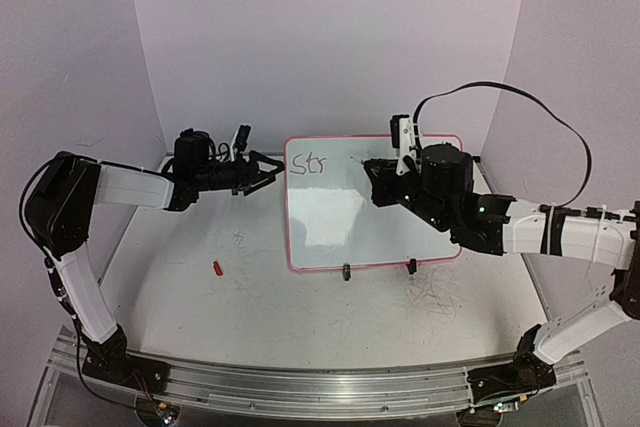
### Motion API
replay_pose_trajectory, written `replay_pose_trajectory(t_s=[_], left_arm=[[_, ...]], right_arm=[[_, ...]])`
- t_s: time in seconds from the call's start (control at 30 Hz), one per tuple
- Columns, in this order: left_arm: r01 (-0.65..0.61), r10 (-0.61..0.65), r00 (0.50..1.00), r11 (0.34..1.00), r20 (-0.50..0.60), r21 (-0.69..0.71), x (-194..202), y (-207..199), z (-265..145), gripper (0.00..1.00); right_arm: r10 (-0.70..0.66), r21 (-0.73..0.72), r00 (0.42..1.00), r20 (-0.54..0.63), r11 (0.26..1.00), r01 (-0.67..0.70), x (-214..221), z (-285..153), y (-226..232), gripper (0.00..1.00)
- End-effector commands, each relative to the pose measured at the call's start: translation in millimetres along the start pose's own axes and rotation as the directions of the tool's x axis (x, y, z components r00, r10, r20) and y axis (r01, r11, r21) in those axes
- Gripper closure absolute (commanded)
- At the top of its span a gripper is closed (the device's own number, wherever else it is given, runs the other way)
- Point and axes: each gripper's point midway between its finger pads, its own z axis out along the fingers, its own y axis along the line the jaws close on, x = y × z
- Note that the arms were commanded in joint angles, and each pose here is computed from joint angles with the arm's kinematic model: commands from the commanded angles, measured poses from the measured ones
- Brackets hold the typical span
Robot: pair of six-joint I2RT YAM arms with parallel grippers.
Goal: Write a sentence on the whiteboard
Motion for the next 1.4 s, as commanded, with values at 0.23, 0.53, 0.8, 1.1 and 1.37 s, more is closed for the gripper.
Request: replay_pose_trajectory(t_s=[0.23, 0.53, 0.8, 1.1, 1.37], left_arm=[[-0.092, 0.090, 0.995, 0.993, 0.031, 0.074, -46.4, -15.6, 23.6, 0.30], [-0.129, 0.129, 0.992, 0.987, 0.011, 0.091, -40.6, -17.0, 23.1, 0.35], [-0.114, 0.113, 0.993, 0.993, 0.033, 0.042, -37.7, -10.9, 17.3, 0.43], [-0.102, 0.102, 0.995, 0.992, -0.003, 0.069, -26.5, -13.7, 22.6, 0.47], [-0.121, 0.124, 0.992, 0.988, -0.027, 0.093, -16.1, -21.8, 28.4, 0.59]], right_arm=[[-0.017, 0.049, 0.997, 0.080, 0.999, 0.013, -30.0, 5.2, -1.4, 1.00], [0.068, 0.111, 0.995, 0.080, 0.991, -0.077, -17.6, 9.9, -14.3, 1.00], [0.041, 0.030, 0.998, 0.057, 0.999, -0.043, -16.5, 2.2, -3.1, 1.00], [-0.042, -0.057, 0.999, -0.018, 0.998, 0.041, -8.9, 12.8, 19.6, 1.00], [-0.059, -0.004, 0.997, -0.049, 0.998, 0.059, -1.8, 28.8, 16.8, 1.00]])
